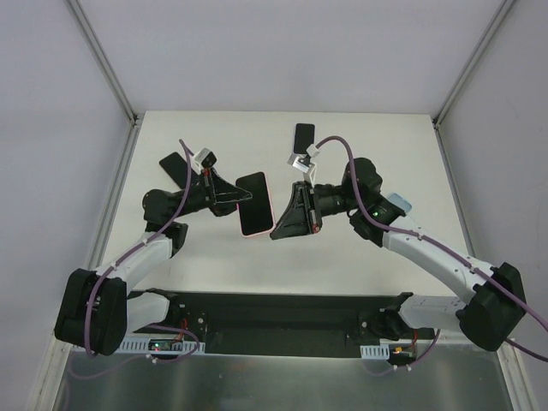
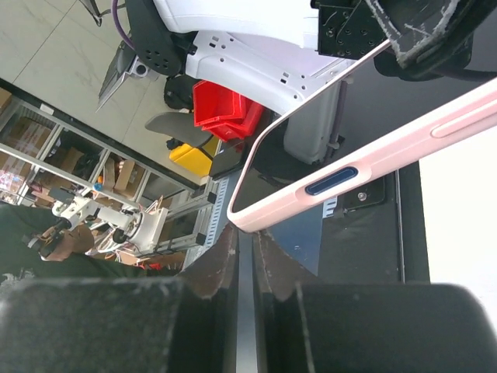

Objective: Take the phone out of the phone case
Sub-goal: Remove the phone case from the phone.

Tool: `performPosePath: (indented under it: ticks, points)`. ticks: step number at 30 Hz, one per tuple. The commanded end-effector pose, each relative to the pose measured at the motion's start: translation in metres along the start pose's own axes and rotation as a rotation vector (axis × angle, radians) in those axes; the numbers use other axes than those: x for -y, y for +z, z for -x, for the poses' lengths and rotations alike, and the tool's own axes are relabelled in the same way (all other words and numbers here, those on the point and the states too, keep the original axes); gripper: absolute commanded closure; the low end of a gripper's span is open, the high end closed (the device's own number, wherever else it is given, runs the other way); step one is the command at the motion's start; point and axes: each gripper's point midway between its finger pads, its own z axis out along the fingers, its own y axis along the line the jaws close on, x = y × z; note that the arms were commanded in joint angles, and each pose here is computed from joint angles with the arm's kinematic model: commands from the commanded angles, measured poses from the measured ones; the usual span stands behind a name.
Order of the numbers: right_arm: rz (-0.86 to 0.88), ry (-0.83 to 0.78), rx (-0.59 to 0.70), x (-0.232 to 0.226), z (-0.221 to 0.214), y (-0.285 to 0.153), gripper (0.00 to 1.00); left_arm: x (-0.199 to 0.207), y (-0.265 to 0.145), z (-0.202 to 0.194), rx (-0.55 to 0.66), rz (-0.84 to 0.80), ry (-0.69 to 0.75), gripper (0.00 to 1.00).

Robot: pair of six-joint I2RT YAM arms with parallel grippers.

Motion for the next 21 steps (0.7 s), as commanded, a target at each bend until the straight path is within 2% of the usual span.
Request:
performPosePath:
  ticks: [1, 5, 8, 9, 10, 14, 21]
  points:
    - [0.020, -0.166, 0.084, -0.010, 0.032, 0.013, 0.98, 0.020, 0.004, -0.001, 0.025, -0.042, 0.071, 1.00]
    - [-0.047, -0.035, 0.085, 0.007, 0.035, 0.013, 0.98, 0.015, 0.004, 0.000, 0.027, -0.019, 0.076, 1.00]
    - [-0.120, 0.043, 0.074, 0.019, 0.027, 0.011, 0.62, 0.015, 0.005, -0.001, 0.013, -0.005, 0.101, 1.00]
    - [-0.136, 0.059, 0.070, 0.022, 0.022, 0.010, 0.46, 0.013, 0.005, 0.000, 0.012, 0.006, 0.106, 1.00]
    - [-0.149, 0.063, 0.078, 0.023, 0.022, 0.009, 0.41, 0.012, 0.006, 0.001, 0.010, 0.011, 0.105, 1.00]
    - [-0.173, 0.045, 0.095, 0.016, 0.022, 0.003, 0.40, 0.007, 0.006, 0.002, 0.008, 0.022, 0.108, 1.00]
    - [-0.172, 0.058, 0.083, 0.015, 0.022, 0.003, 0.57, 0.007, 0.006, 0.001, -0.005, 0.020, 0.120, 1.00]
